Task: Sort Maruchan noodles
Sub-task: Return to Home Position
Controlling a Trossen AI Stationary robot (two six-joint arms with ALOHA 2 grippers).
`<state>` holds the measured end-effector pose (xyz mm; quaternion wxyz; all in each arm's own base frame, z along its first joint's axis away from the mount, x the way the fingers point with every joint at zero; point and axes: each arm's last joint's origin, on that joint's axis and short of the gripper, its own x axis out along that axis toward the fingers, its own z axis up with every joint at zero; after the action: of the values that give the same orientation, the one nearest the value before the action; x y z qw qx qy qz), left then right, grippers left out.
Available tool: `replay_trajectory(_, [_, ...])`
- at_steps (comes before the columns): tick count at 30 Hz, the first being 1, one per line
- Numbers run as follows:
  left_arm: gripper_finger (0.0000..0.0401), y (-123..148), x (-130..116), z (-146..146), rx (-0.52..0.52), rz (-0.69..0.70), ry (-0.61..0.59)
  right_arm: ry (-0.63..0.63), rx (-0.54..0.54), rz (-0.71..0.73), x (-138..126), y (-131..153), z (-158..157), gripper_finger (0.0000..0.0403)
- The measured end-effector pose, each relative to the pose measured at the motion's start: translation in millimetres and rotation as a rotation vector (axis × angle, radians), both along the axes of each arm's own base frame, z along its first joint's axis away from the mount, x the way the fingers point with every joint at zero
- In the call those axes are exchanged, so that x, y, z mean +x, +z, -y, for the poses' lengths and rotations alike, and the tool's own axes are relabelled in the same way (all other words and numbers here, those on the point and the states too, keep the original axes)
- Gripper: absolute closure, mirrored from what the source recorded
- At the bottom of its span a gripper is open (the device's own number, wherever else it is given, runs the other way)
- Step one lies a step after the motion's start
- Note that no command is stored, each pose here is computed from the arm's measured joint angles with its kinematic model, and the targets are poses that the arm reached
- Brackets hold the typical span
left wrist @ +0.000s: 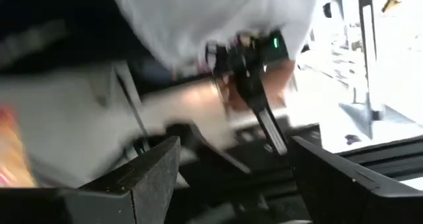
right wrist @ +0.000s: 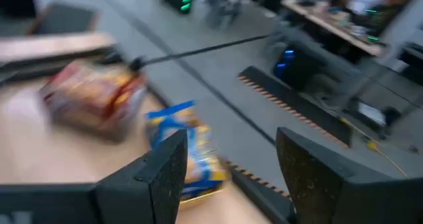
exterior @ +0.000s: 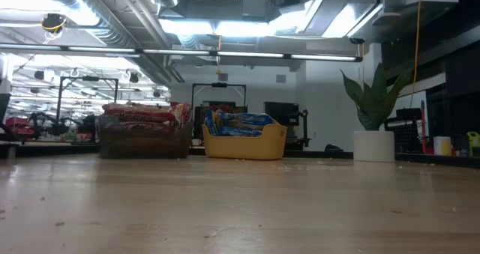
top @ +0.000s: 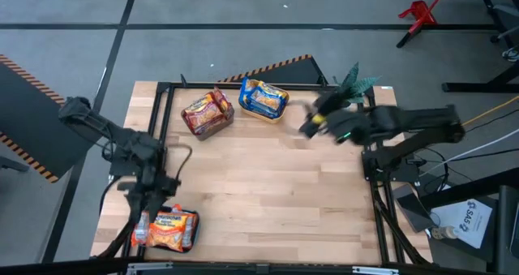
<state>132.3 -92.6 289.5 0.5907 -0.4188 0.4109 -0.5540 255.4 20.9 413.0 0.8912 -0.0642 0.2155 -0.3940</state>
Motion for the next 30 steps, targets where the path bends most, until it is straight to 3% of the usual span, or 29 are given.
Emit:
replay_trajectory(3, [0.0126, 8, -1, -20, -0.004, 0.208, 0.122, -0.044, 0.01, 0.079, -32, 16, 16, 0.0183])
replay_trajectory(7, [0.0126, 18, -8, -49, 0.026, 0.476, 0.293, 0.007, 0.089, 0.114, -66, 14, 37, 0.0183])
replay_trajectory(12, [0.0126, 27, -18, -78, 0.097, 0.679, 0.488, -0.009, 0.126, 0.239, -98, -9, 56, 0.0183])
replay_trajectory(17, [0.0126, 31, -25, -97, 0.202, 0.827, 0.637, -0.025, 0.131, 0.358, -115, -50, 65, 0.0183])
replay_trajectory(21, [0.0126, 26, -22, -110, 0.277, 0.851, 0.745, -0.05, 0.169, 0.439, -126, -82, 70, 0.0183])
replay_trajectory(24, [0.0126, 10, -16, -121, 0.3, 0.759, 0.825, -0.066, 0.218, 0.481, -132, -104, 72, 0.0183])
replay_trajectory(27, [0.0126, -5, -11, -129, 0.306, 0.633, 0.992, -0.079, 0.27, 0.514, -135, -120, 72, 0.0183])
replay_trajectory(30, [0.0126, -8, -9, -129, 0.277, 0.647, 1.106, -0.076, 0.301, 0.514, -136, -130, 71, 0.0183])
